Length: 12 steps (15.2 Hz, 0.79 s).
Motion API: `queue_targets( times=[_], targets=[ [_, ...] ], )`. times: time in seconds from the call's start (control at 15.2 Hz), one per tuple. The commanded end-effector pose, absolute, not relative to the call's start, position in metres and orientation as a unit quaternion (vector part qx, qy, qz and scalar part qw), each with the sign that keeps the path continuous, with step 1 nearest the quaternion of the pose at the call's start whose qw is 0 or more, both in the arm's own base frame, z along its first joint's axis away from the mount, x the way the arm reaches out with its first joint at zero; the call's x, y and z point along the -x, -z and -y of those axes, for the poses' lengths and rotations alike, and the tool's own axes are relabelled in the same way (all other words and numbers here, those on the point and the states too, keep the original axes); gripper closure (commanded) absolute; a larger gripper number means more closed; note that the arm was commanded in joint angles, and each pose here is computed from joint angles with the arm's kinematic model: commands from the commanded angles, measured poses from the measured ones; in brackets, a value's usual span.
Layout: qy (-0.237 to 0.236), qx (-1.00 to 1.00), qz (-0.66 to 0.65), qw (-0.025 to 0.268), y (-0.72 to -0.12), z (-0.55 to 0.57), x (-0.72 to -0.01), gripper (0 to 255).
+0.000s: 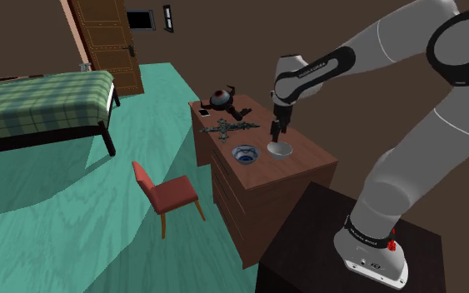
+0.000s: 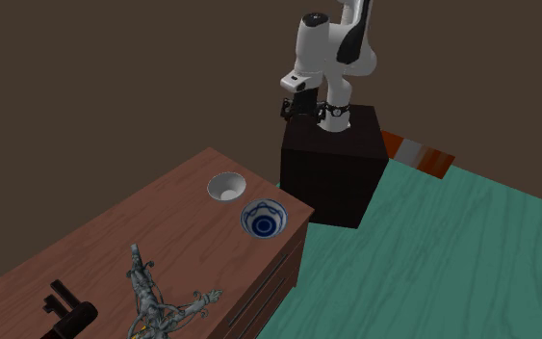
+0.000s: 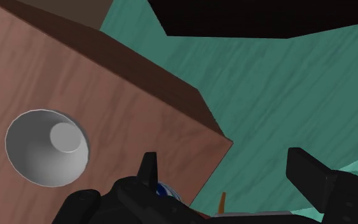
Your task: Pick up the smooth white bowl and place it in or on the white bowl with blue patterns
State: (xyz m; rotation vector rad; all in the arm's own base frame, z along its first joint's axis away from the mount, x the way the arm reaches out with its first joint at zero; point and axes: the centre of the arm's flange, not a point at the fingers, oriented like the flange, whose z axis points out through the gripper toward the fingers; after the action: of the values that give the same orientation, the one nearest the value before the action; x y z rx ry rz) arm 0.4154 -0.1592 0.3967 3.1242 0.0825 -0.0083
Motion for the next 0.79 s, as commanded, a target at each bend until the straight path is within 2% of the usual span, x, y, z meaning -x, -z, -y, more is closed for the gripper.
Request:
queue_targets(
  times=[0.0, 0.73],
  targets=[
    [0.004, -1.000, -0.029, 0.010, -0.380, 0.173, -0.426, 0],
    [0.017, -0.999, -0.037, 0.017, -0.286, 0.269, -0.481, 0]
  ],
)
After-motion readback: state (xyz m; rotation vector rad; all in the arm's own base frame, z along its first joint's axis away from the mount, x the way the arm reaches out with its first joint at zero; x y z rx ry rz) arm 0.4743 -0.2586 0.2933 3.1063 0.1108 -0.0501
